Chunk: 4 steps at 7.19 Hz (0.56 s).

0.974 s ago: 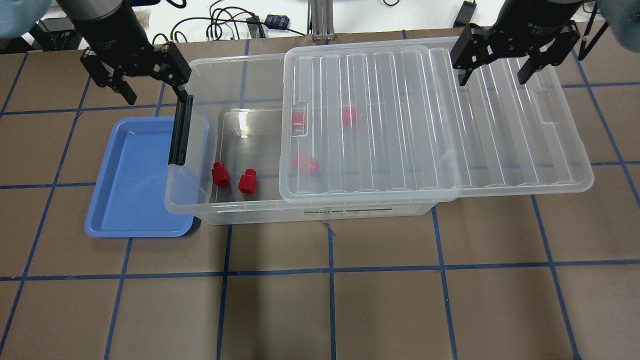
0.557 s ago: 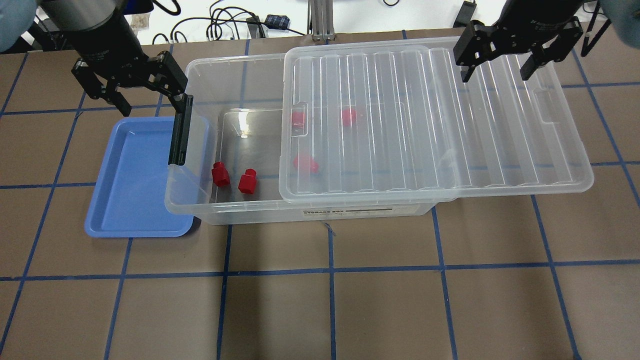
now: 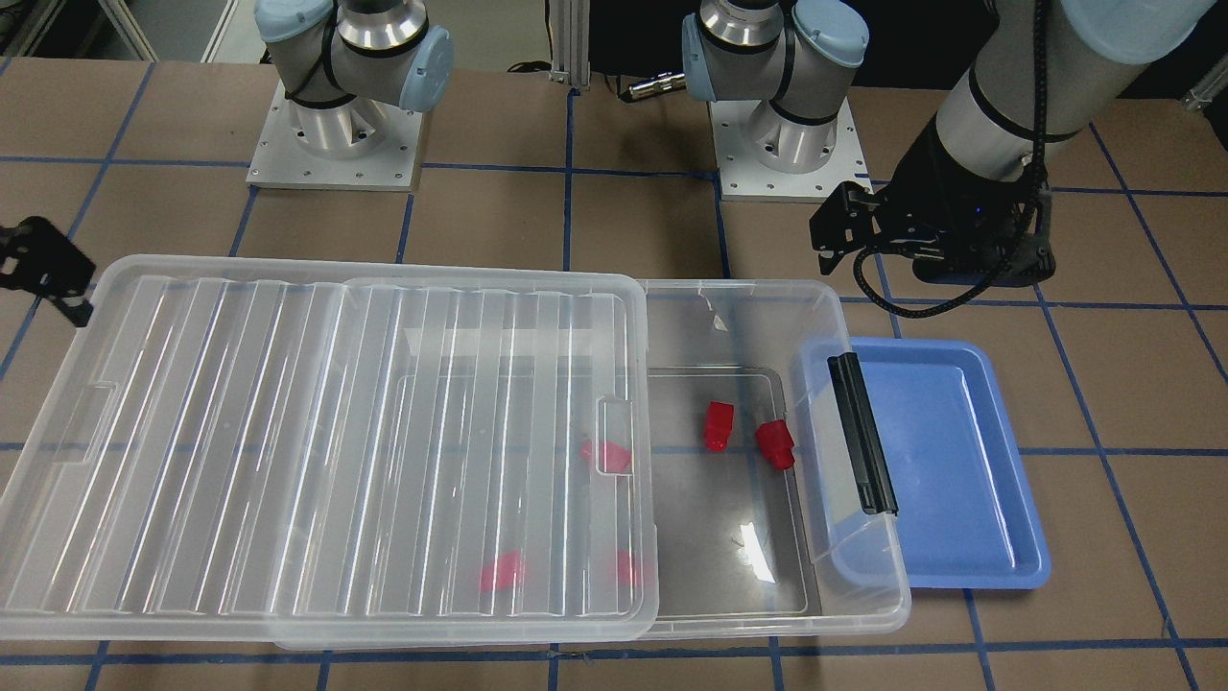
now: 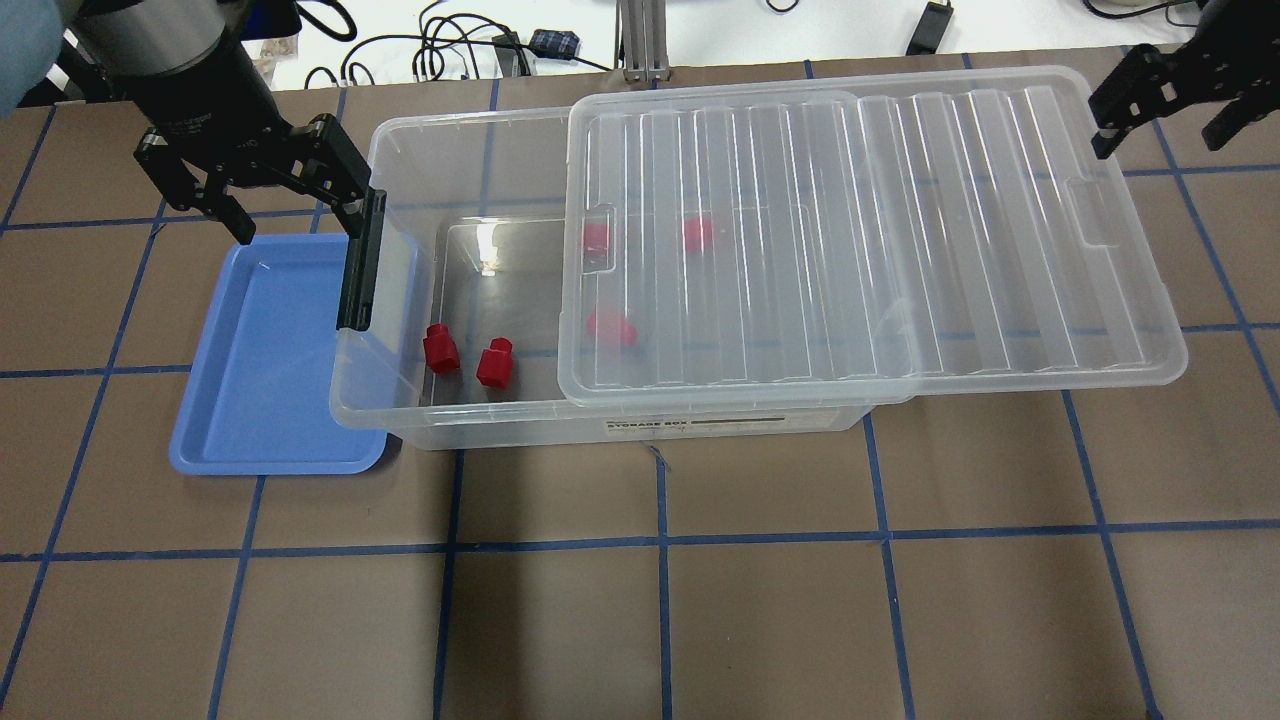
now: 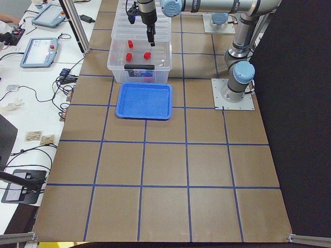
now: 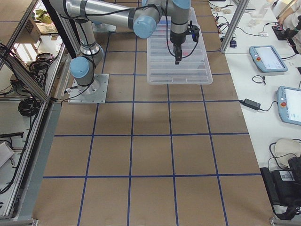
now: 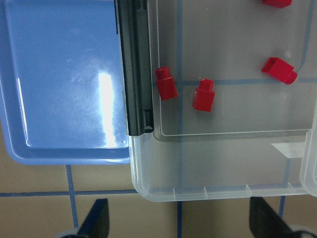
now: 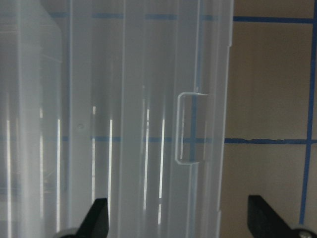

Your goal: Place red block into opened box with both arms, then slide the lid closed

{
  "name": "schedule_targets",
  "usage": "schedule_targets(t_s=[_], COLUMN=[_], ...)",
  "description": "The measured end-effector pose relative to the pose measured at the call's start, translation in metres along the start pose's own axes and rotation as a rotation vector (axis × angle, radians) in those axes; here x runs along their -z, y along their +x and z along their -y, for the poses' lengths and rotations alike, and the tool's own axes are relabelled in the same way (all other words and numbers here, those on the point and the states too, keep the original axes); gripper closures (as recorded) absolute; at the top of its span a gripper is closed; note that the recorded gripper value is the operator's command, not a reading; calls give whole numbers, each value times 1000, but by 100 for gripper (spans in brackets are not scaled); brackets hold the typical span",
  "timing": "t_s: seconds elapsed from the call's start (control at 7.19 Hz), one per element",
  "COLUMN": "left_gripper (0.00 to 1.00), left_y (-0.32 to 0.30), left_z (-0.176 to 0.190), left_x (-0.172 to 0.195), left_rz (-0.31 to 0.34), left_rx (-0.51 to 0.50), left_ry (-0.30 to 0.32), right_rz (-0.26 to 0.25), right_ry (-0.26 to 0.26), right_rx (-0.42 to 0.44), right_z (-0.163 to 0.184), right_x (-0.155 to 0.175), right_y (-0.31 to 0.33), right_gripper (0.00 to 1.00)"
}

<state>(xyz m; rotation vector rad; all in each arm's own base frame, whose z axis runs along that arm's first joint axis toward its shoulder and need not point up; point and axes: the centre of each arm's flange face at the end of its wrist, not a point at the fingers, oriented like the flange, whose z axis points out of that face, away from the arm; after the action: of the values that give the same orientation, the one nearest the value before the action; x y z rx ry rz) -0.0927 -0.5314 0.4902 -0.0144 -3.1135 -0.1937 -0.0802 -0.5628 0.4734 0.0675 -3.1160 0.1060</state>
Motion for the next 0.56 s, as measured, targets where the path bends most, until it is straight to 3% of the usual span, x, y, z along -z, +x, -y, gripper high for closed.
schedule_targets(t_s=[0.28, 0.56], left_gripper=[0, 0], left_y=[-1, -1], left_z=[-1, -1], left_x=[-4, -9], left_rz=[8, 9], left_rx=[-2, -3], left_ry=[-7, -9], right_rz=[1, 2], right_ry=[-16, -32], right_rx=[15, 47], right_z=[15, 28], right_x=[-53, -94], right_y=[74, 100], right_gripper=[0, 0])
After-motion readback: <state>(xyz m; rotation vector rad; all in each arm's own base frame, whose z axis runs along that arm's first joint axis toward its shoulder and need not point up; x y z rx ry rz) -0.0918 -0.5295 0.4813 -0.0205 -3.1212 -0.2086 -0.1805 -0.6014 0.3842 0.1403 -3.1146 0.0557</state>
